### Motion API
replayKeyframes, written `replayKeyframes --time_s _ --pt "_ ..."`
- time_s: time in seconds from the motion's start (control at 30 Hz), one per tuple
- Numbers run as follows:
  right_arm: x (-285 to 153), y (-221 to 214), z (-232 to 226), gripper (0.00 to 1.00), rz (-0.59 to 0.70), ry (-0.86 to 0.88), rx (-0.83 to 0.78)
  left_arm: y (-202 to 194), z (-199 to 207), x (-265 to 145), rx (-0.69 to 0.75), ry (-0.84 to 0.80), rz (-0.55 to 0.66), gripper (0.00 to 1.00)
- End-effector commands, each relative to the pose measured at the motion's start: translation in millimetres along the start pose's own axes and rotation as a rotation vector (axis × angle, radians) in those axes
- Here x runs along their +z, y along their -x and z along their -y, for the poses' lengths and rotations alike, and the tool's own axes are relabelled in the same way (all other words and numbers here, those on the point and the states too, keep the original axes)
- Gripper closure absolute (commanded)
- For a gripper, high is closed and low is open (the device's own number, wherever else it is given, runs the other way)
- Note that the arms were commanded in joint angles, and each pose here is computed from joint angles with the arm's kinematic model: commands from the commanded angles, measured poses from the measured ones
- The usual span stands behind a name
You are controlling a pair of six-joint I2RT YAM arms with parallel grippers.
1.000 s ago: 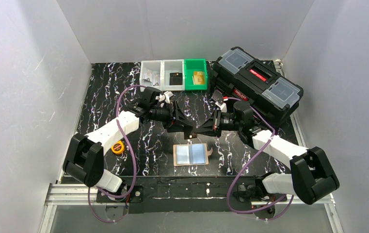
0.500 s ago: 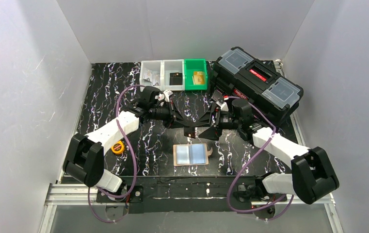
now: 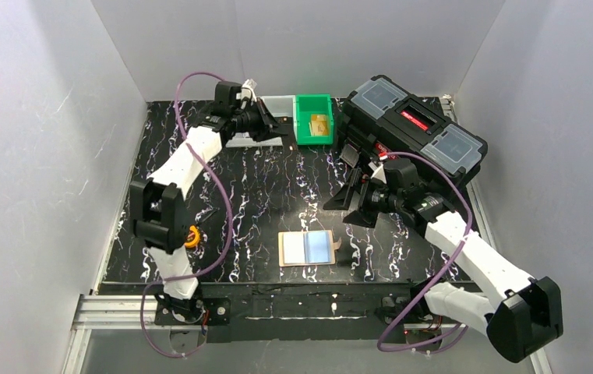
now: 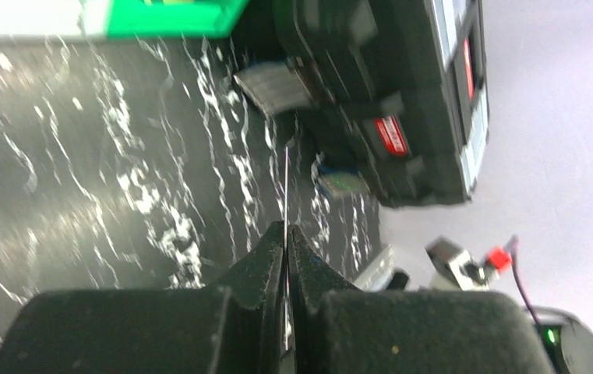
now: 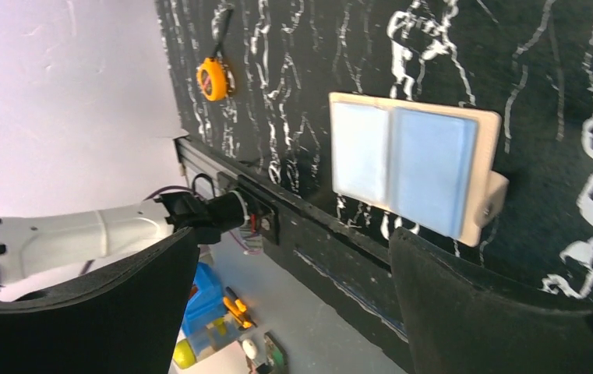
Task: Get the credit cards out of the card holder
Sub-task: Place the credit card in the storage box.
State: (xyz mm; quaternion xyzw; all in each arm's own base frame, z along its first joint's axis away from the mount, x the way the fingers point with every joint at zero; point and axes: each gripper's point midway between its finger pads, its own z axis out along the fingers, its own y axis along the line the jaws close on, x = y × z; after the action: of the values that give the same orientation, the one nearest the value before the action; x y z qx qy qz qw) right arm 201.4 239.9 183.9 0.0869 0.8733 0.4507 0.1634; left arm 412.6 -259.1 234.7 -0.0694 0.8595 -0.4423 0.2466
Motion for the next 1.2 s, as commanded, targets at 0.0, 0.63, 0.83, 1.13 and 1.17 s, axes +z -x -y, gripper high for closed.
replayKeyframes --time_s 0.0,0.63,0.83,1.13,1.17 --pt "-16.4 -0.3 11.0 0.02 0.036 -0.081 -0.049 53.0 -16.8 25.7 0.114 0.026 0.082 1.00" --pt "-33.1 -11.2 43.8 0.02 0.049 -0.215 -0.108 168.0 -97.9 115.7 0.160 0.079 0.203 1.00" --pt "-25.6 -11.0 48.2 0.02 0.027 -0.227 -0.098 162.5 -112.3 121.3 0.138 0.091 0.176 0.95" --pt "-18.7 -10.0 64.4 0.02 0.008 -0.291 -0.100 173.9 -81.6 101.9 0.144 0.023 0.197 0.51" --pt "-18.0 -9.6 66.8 0.02 0.008 -0.300 -0.100 174.6 -75.9 98.1 0.145 0.014 0.200 0.50"
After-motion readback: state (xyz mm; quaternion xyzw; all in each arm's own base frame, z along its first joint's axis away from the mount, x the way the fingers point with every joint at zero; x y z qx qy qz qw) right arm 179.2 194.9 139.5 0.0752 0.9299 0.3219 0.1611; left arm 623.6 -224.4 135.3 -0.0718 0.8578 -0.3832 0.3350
